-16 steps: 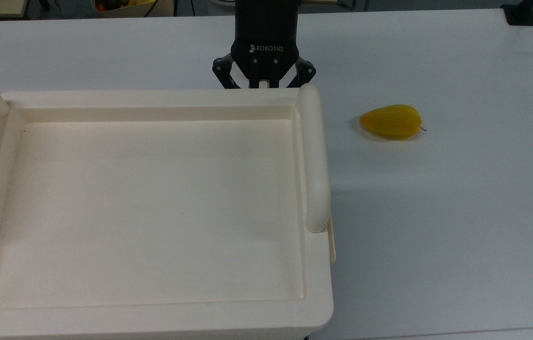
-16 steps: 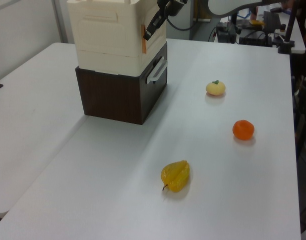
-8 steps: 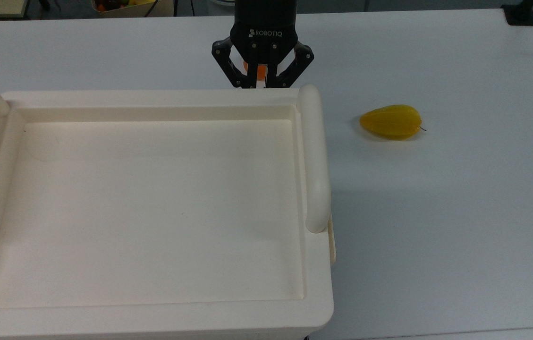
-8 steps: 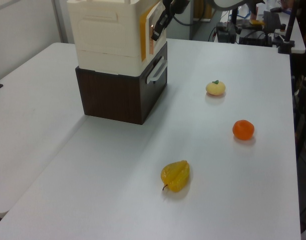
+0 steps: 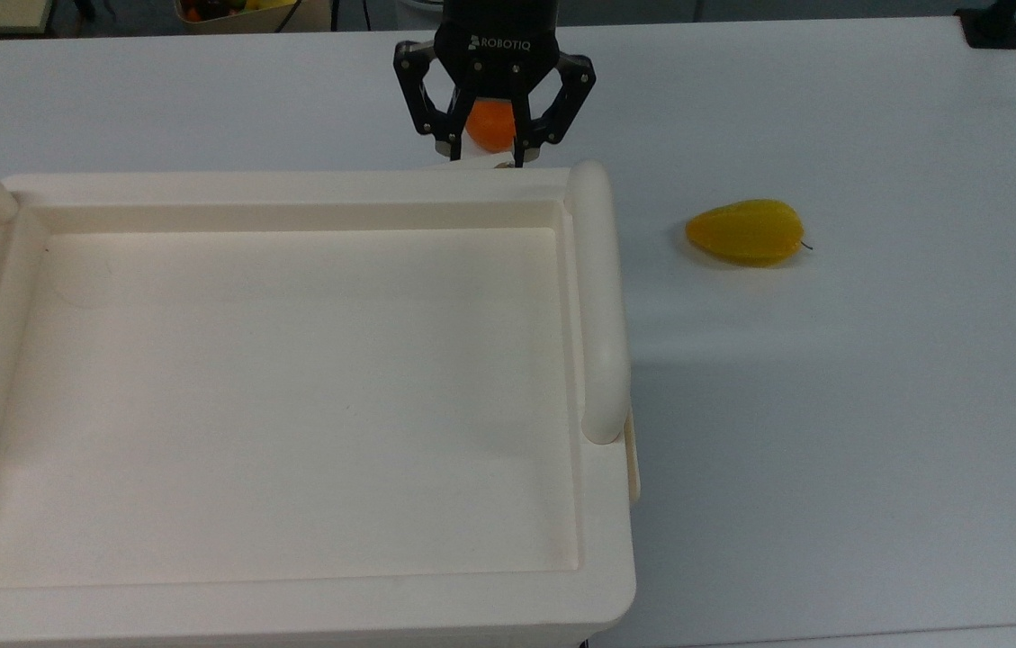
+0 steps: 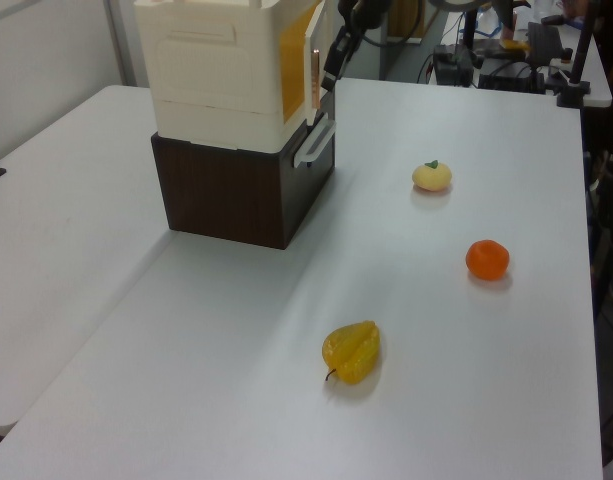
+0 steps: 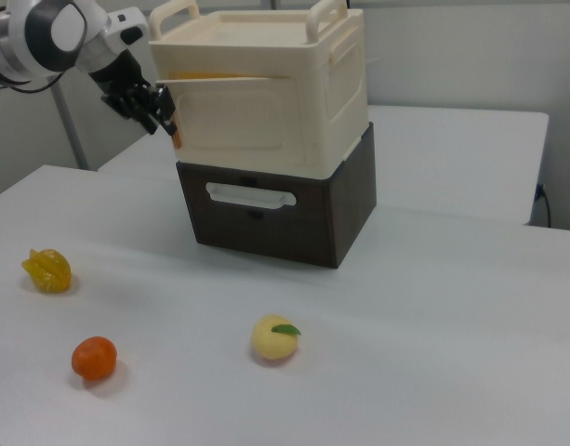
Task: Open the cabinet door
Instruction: 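Pull the handle to swing the cream door open on its hinge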
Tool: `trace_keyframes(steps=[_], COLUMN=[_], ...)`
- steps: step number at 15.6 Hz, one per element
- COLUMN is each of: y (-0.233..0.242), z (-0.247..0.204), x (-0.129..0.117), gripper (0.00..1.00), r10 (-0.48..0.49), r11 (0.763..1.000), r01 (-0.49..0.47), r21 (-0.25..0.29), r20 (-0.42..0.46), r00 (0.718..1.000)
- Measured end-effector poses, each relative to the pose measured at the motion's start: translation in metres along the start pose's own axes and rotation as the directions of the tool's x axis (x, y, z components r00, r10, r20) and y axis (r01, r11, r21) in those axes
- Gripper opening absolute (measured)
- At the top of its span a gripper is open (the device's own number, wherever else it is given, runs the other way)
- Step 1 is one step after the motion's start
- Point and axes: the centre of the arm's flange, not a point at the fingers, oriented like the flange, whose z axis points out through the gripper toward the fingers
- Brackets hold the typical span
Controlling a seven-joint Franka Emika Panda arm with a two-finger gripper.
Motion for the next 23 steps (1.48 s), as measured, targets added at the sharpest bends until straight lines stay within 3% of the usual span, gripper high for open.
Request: trace_keyframes(steps=[1, 4, 7, 11, 16, 23], y=[-0.001, -0.004, 0.000, 0.004, -0.002, -0.016], z=[-0.005, -0.026, -0.054, -0.092, -0.108, -0.072], x=[-0.004, -0.015, -0.017, -0.005, 0.014, 0.022], gripper=[0.64, 0.71, 0.81, 0.85, 0.92, 0.96], r10=[0.000, 0.001, 0.010, 0.023, 0.030, 0.015], r11=[1.000, 1.000, 1.000, 0.999, 0.997, 0.997], r01=[0.000, -0.001, -0.010, -0.021, -0.013, 0.005], r21=[-0.004, 0.003, 0.013, 0.034, 0.072, 0.080], r20=[0.028, 0.078, 0.048, -0.066, -0.243, -0.241], r00=[1.000, 0.997, 0.999, 0.998, 0.970, 0.970])
